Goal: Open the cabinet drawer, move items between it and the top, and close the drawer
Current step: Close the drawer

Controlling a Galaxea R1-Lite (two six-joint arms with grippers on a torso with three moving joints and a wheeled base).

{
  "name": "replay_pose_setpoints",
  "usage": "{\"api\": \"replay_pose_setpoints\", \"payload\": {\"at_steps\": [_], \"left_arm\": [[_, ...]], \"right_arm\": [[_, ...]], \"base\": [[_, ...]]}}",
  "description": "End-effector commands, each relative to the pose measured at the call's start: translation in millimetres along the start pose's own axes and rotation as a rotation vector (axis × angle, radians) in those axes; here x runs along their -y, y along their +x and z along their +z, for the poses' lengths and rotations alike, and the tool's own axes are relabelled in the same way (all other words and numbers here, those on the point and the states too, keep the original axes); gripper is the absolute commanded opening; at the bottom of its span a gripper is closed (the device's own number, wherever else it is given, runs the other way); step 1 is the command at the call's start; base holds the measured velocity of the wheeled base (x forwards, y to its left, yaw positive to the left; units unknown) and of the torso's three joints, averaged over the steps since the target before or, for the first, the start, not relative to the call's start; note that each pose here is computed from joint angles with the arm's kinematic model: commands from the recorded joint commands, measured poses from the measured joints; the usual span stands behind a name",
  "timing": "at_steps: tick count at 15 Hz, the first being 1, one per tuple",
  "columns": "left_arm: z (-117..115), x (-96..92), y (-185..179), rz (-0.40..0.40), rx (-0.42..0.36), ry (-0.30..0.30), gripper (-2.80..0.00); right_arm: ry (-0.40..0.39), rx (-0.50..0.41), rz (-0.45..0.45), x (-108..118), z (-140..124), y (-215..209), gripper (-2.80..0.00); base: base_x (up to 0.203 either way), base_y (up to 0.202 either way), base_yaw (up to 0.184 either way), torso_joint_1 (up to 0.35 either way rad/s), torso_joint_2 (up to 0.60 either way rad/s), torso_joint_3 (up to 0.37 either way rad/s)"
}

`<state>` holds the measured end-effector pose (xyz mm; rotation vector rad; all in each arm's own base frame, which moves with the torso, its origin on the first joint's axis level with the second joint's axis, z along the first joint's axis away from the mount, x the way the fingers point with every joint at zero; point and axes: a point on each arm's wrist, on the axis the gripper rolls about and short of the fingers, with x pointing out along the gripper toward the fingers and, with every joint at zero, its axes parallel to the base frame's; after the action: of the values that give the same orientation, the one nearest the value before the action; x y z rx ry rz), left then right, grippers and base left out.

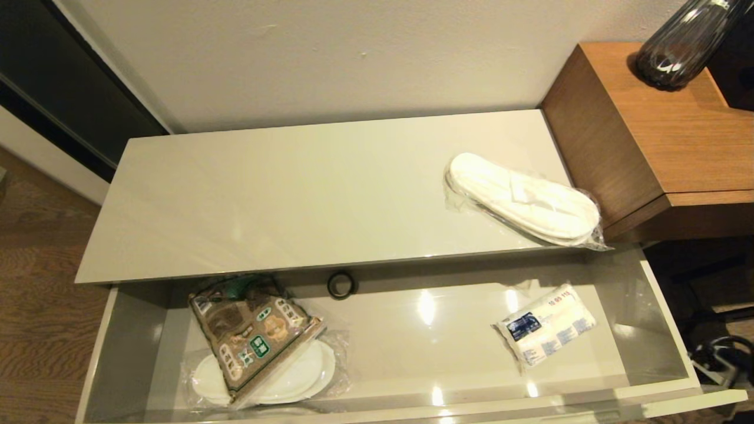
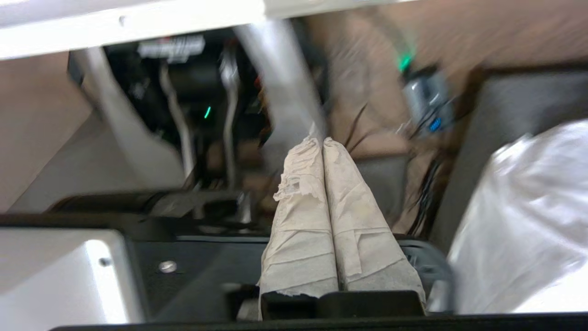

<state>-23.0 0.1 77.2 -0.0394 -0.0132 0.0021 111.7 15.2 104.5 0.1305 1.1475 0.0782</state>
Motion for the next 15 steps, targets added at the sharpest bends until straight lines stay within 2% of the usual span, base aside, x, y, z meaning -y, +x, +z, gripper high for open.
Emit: {"api": "replay_pose_setpoints", "payload": {"at_steps": [1,4,6,9,11,13,15], "left_arm": [[0,0.0,0,0.001,-0.001,-0.001,-2.80],[0,0.0,0,0.000,0.000,-0.001,-2.80],[0,0.0,0,-0.001,0.000,-0.001,-2.80],[0,0.0,0,0.001,-0.002,-0.001,-2.80],[0,0.0,0,0.000,-0.001,-0.001,-2.80],[0,0.0,0,0.001,-0.001,-0.001,-2.80],[0,0.0,0,0.000,0.000,-0.001,-2.80]], "right_arm": [[-0.011,-0.163,0.008,-14,4,26,-2.80],[0.018,-0.227,0.024,-33,-1,38,-2.80],[0.030,-0.258,0.016,-37,-8,45,-2.80],[0.099,-0.247,-0.056,-42,0,73,-2.80],[0.102,-0.218,-0.129,-43,2,100,-2.80],[0.122,-0.104,-0.115,-46,6,116,-2.80],[0.139,-0.075,-0.114,-46,6,118,-2.80]], "base": [[0.000,0.000,0.000,0.000,0.00,0.000],[0.000,0.000,0.000,0.000,0.00,0.000],[0.000,0.000,0.000,0.000,0.00,0.000],[0.000,0.000,0.000,0.000,0.00,0.000],[0.000,0.000,0.000,0.000,0.00,0.000],[0.000,0.000,0.000,0.000,0.00,0.000],[0.000,0.000,0.000,0.000,0.00,0.000]]}}
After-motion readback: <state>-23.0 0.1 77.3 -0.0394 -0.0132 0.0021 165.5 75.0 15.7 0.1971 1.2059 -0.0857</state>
